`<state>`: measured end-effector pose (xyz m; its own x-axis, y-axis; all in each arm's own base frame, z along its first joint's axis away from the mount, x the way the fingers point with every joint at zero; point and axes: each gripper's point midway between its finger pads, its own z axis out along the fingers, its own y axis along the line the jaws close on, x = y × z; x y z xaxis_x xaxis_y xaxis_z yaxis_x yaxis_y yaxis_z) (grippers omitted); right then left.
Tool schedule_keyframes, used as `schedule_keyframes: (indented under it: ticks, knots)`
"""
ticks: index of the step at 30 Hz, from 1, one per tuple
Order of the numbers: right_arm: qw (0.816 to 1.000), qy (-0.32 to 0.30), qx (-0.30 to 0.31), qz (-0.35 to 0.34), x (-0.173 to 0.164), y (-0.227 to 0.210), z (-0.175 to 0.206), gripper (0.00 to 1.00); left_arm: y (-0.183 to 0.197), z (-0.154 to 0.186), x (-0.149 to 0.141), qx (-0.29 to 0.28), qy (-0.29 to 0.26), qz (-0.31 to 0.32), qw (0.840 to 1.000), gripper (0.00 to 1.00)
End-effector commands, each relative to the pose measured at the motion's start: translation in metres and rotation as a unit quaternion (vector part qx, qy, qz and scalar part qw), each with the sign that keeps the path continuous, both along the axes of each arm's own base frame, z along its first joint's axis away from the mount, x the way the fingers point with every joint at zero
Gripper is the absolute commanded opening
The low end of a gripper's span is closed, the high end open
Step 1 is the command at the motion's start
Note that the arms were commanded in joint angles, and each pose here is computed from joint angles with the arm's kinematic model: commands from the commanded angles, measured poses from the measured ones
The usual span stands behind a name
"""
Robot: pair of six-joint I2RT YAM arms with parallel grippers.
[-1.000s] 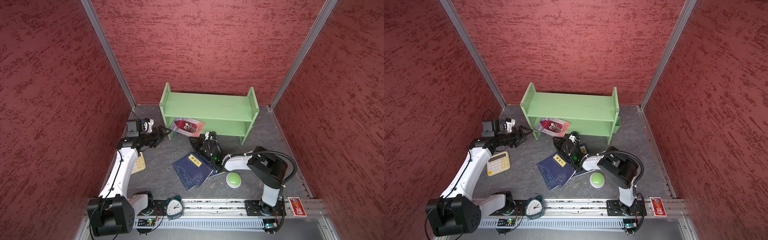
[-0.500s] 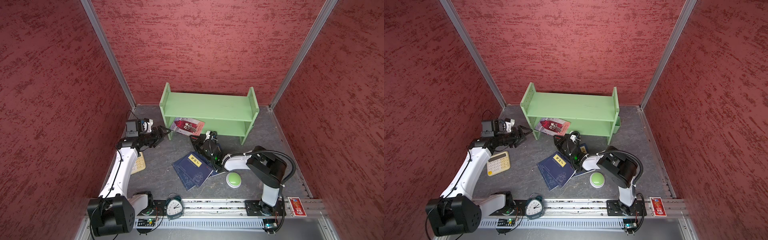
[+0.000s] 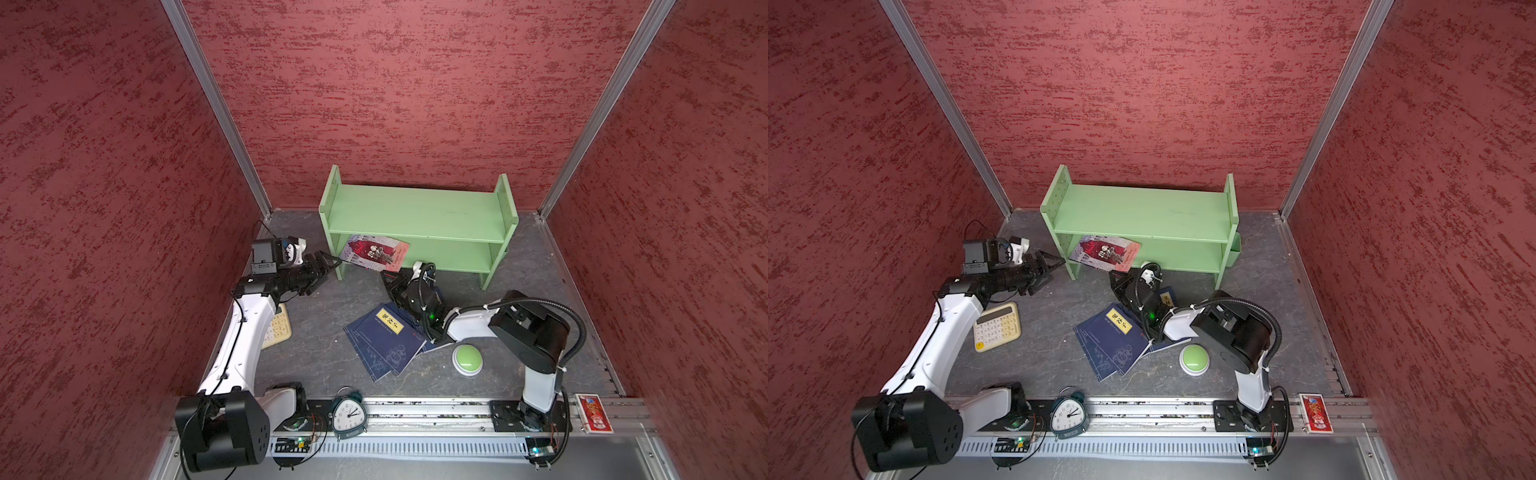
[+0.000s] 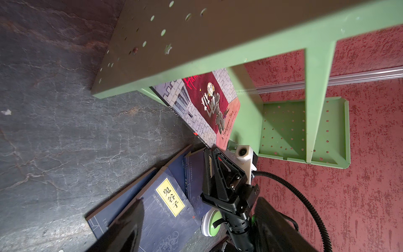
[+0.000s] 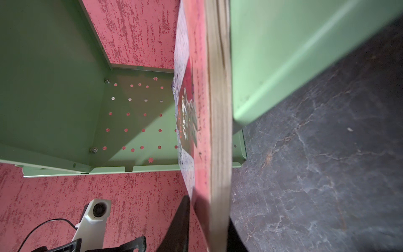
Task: Stacking books/files
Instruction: Move the book to the bookshelf.
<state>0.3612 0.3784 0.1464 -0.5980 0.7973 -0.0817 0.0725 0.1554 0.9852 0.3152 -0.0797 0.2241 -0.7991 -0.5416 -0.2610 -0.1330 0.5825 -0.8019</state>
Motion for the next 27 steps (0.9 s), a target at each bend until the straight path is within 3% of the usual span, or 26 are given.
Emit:
schedule_keyframes:
  ticks: [1,10,27]
  knots:
    - [1.000,-0.015,0.014,-0.014,0.005,-0.005,0.009,0.29,0.002,0.005,0.004,-0.004,-0.011,0.003,1.000,0.80]
    - [0.999,-0.020,0.018,-0.019,0.011,-0.007,0.013,0.29,0.004,0.003,0.004,-0.005,-0.008,0.006,1.000,0.81]
    - [1.000,-0.024,0.010,-0.006,0.010,-0.019,0.007,0.07,0.006,0.001,0.006,-0.006,-0.008,0.010,1.000,0.81]
